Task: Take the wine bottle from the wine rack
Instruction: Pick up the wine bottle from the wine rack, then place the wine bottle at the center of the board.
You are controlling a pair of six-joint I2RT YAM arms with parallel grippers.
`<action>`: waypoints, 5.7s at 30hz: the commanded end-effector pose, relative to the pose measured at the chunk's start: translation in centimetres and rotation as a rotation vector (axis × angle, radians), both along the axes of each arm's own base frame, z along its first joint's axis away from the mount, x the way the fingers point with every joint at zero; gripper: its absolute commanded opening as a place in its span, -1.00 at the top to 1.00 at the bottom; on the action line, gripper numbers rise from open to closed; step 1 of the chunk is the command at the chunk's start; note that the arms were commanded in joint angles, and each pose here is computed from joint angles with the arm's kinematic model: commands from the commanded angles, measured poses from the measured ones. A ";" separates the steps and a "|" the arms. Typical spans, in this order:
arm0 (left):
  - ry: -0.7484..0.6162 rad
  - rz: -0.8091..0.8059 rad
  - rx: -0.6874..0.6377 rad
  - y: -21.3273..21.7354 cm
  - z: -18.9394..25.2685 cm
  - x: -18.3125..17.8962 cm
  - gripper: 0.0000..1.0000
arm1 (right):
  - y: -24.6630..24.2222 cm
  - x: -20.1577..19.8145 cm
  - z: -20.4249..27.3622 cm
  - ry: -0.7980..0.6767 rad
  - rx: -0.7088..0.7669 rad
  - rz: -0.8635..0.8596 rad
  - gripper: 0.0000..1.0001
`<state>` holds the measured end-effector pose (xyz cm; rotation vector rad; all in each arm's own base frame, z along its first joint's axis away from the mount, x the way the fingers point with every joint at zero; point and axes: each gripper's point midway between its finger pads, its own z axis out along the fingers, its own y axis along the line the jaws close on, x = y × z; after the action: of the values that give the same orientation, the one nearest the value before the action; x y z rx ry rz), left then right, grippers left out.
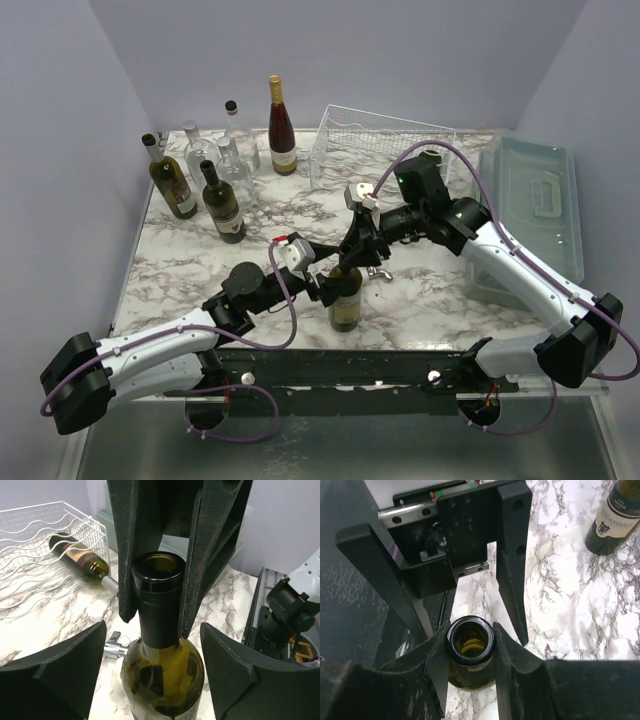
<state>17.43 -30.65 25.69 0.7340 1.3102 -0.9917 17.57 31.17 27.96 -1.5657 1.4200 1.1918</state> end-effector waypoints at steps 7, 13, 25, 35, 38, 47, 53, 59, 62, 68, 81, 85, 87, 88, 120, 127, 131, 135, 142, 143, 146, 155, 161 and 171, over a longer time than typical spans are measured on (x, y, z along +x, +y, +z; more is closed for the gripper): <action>0.001 0.005 -0.049 -1.8 1.0 0.9 -0.10 | 0.4 0.1 1.6 -0.022 0.059 -0.011 1.00; -0.012 0.002 -0.050 -2.2 1.0 1.0 0.20 | 0.3 0.1 1.6 -0.023 0.061 -0.019 1.00; -0.054 0.043 -0.042 -1.1 0.9 1.1 1.00 | 0.0 0.0 1.6 -0.015 0.071 -0.056 0.19; -0.084 0.068 -0.048 -0.3 1.7 1.2 1.00 | -0.6 -0.8 3.4 0.012 0.107 -0.041 -0.59; -0.088 0.075 -0.040 -0.2 1.7 1.2 1.00 | -1.1 -1.4 4.2 0.019 0.128 -0.017 -0.61; -0.109 0.203 -0.020 2.1 3.6 3.1 1.00 | -4.3 0.2 6.9 0.013 0.200 -0.101 -0.63; -0.103 0.301 0.001 4.7 5.1 5.6 1.00 | -8.0 3.9 6.5 0.064 0.257 -0.295 -0.69; -0.119 0.416 0.004 7.8 6.8 9.5 1.00 | -9.8 5.8 2.8 0.073 0.228 -0.416 -0.71; -0.130 0.461 0.006 9.0 8.0 11.6 1.00 | -10.3 6.2 1.0 0.077 0.214 -0.449 -0.76; -0.135 0.552 0.015 10.6 9.9 16.6 1.00 | -11.2 6.9 -1.5 0.059 0.198 -0.491 -0.82; -0.169 0.697 0.037 11.5 11.2 27.8 1.00 | -12.1 6.6 -2.3 0.058 0.183 -0.519 -0.83; -0.182 0.722 0.005 11.8 11.6 30.2 1.00 | -12.3 6.8 -2.4 0.046 0.173 -0.531 -0.84; -0.190 0.732 -0.009 12.0 11.8 31.3 1.00 | -12.3 6.8 -2.4 0.045 0.173 -0.531 -0.83; -0.194 0.738 -0.011 12.2 11.7 31.8 1.00 | -12.3 6.8 -2.4 0.045 0.172 -0.528 -0.83; -0.209 0.834 -0.003 15.5 7.9 39.7 0.97 | -12.4 7.1 -3.1 0.061 0.143 -0.524 -0.84; -0.206 0.845 0.000 15.7 7.4 40.0 0.79 | -12.4 7.1 -3.2 0.061 0.139 -0.525 -0.84; -0.200 0.850 0.006 15.8 6.9 39.8 0.51 | -12.4 7.1 -3.2 0.062 0.138 -0.522 -0.84; -0.184 0.859 0.008 16.0 6.3 39.7 0.34 | -12.4 7.1 -3.1 0.056 0.138 -0.525 -0.84; -0.170 0.858 0.006 16.1 5.8 39.6 0.29 | -12.5 7.2 -3.2 0.053 0.134 -0.530 -0.84; -0.168 0.858 0.006 16.1 5.8 39.6 0.25 | -12.5 7.2 -3.2 0.051 0.133 -0.531 -0.84; -0.165 0.858 0.009 16.1 5.6 39.5 0.24 | -12.5 7.2 -3.2 0.046 0.133 -0.532 -0.84; -0.158 0.859 0.013 16.1 5.2 39.4 0.12 | -12.5 7.3 -3.2 0.045 0.131 -0.534 -0.84; -0.150 0.833 -0.031 15.8 6.5 38.5 -0.34 | -12.5 7.2 -3.2 0.044 0.132 -0.531 -0.84; -0.147 0.845 -0.113 16.8 9.7 35.1 -0.97 | -12.5 7.1 -3.3 0.040 0.132 -0.528 -0.84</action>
<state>54.63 -14.75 31.65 0.1703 1.3241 -0.2863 24.37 18.86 23.86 -0.9870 1.6245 1.0032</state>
